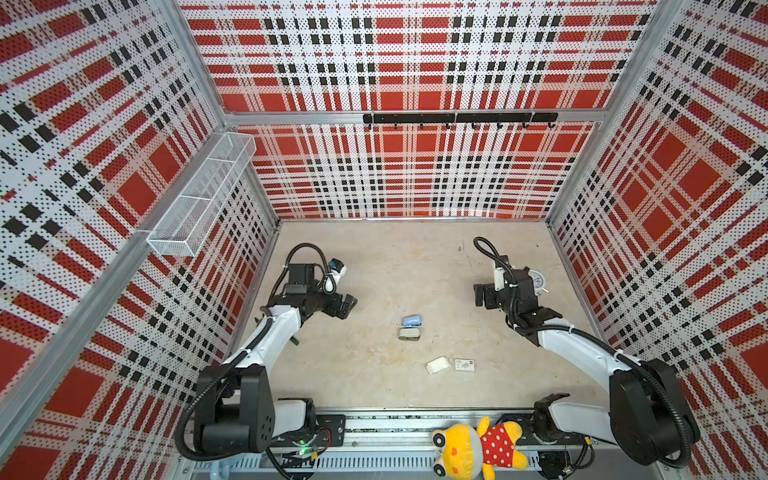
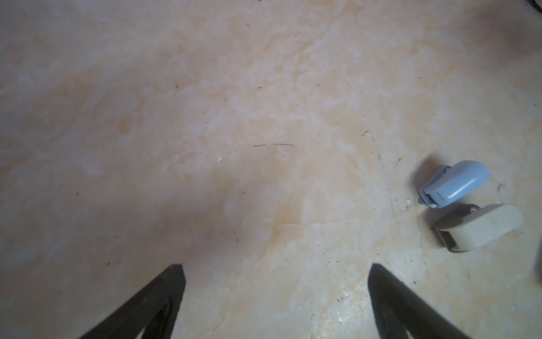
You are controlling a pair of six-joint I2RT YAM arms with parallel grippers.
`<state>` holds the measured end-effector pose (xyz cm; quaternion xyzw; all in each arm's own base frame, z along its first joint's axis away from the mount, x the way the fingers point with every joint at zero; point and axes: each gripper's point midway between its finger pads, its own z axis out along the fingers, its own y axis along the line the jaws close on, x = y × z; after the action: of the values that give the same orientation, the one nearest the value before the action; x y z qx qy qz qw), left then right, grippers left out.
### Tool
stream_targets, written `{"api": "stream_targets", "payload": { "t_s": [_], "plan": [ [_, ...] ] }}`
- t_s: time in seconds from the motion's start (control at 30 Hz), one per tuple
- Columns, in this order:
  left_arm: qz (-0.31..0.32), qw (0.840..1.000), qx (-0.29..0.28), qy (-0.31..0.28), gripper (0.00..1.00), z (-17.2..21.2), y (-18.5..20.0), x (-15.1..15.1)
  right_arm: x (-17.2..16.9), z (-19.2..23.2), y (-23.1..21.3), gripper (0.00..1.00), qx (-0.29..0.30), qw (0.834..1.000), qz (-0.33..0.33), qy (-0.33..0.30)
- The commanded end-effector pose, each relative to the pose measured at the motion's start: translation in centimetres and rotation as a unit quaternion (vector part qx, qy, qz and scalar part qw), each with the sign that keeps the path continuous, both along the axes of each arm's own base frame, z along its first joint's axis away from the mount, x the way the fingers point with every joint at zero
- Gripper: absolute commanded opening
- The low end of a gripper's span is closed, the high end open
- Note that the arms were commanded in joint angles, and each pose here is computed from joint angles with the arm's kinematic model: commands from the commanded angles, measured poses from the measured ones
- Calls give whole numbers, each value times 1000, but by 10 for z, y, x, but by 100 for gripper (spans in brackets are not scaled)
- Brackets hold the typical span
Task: Load the staples into the stapler
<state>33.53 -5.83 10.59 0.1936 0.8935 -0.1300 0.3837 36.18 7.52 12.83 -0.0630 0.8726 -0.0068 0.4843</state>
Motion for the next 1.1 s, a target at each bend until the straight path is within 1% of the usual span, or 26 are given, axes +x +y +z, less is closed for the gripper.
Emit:
{"api": "stream_targets", "payload": {
  "t_s": [0.0, 0.07, 0.1, 0.17, 0.2, 0.27, 0.3, 0.33, 0.4, 0.53, 0.63, 0.67, 0.73, 0.77, 0.87, 0.97, 1.03, 1.07],
  "plan": [
    [38, 988, -45, -145, 99, 44, 7, 29, 9, 36, -24, 100, -40, 994, -35, -97],
    [58, 986, -39, -151, 99, 36, 15, 28, 8, 40, -33, 100, -40, 991, -42, -121],
    [61, 983, -40, -168, 99, 34, 18, 27, 8, 39, -37, 100, -37, 989, -43, -136],
    [83, 972, -38, -217, 100, 35, 29, 24, 9, 33, -47, 100, -30, 986, -50, -154],
    [98, 964, -46, -244, 99, 41, 35, 25, 10, 28, -51, 100, -25, 985, -51, -161],
    [120, 959, -59, -248, 100, 41, 46, 24, 11, 16, -57, 100, -15, 985, -58, -162],
    [138, 954, -71, -255, 100, 45, 53, 24, 11, 10, -58, 100, -14, 985, -58, -164],
    [145, 950, -85, -262, 100, 48, 56, 24, 14, 13, -60, 100, -17, 982, -62, -176],
    [168, 942, -95, -273, 100, 48, 62, 25, 16, 13, -59, 100, -14, 983, -55, -176],
    [164, 937, -124, -282, 99, 49, 59, 33, 24, 12, -63, 100, -26, 982, -57, -176],
    [172, 936, -119, -284, 99, 41, 63, 42, 26, 10, -59, 100, -20, 981, -34, -189],
    [173, 934, -118, -289, 99, 38, 64, 43, 24, 8, -58, 100, -17, 980, -27, -194],
    [164, 923, -140, -319, 99, 43, 62, 43, 23, 4, -62, 100, -14, 978, -34, -206],
    [147, 924, -147, -322, 99, 43, 58, 41, 22, 0, -63, 100, -10, 977, -36, -209],
    [153, 925, -137, -321, 99, 41, 59, 38, 22, -3, -63, 100, -7, 972, -33, -233],
    [154, 924, -134, -323, 99, 42, 58, 39, 26, -9, -65, 100, 3, 979, -31, -204],
    [160, 924, -116, -328, 99, 39, 55, 37, 29, -8, -63, 100, 3, 979, -23, -204],
    [166, 924, -97, -329, 99, 36, 52, 37, 29, -10, -63, 100, 3, 979, -24, -201]
  ]
}}
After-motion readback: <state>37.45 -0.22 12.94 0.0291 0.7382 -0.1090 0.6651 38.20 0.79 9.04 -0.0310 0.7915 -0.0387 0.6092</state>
